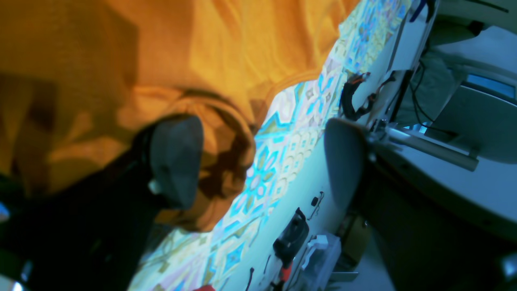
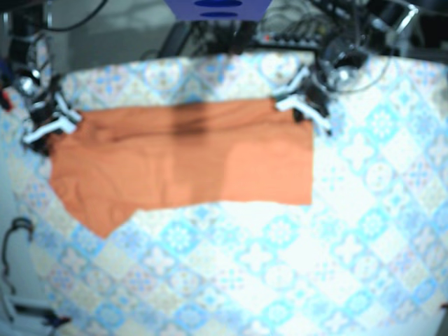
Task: Fold the T-shirt properly
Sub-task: 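Move both grippers back to the shirt's folded edge and regrasp it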
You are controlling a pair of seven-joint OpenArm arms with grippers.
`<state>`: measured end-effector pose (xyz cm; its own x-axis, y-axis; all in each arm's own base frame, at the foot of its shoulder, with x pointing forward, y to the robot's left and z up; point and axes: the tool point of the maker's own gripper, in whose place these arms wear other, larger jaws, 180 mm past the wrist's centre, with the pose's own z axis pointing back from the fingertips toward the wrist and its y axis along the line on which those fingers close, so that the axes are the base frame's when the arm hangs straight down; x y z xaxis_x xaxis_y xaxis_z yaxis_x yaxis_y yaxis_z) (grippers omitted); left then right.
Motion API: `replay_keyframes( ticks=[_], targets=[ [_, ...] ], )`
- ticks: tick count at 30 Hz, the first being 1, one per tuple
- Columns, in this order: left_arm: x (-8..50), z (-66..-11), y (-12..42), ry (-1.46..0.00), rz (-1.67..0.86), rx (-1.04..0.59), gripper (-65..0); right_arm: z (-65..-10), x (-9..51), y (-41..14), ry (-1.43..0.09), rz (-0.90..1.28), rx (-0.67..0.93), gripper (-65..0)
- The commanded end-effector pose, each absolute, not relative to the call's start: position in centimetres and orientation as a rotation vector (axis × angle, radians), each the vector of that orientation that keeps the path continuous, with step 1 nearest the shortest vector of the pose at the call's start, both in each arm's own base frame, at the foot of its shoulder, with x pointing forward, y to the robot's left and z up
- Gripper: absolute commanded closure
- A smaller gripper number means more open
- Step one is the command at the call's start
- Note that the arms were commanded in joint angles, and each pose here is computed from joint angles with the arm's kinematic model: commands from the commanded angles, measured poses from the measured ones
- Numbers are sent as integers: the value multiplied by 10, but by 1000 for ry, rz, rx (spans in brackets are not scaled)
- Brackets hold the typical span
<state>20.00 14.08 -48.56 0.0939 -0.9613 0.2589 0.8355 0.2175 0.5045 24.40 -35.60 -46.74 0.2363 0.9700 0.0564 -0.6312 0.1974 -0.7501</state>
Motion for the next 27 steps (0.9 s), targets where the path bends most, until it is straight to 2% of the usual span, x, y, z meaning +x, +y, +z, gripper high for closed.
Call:
replay_keyframes(
  ticks=[1,13,27],
  targets=[
    [171,-503,156,-466,-1378,225,0,-474,232,-359,-565,1242,-642,-468],
    [127,-515,155,-385,-1400,148,0,-482,216,-358,-539,1253,-619,-468],
    [123,-501,162,-397,-1309,6,0,-481,202,-352,-538,1274,-605,-468]
  ],
)
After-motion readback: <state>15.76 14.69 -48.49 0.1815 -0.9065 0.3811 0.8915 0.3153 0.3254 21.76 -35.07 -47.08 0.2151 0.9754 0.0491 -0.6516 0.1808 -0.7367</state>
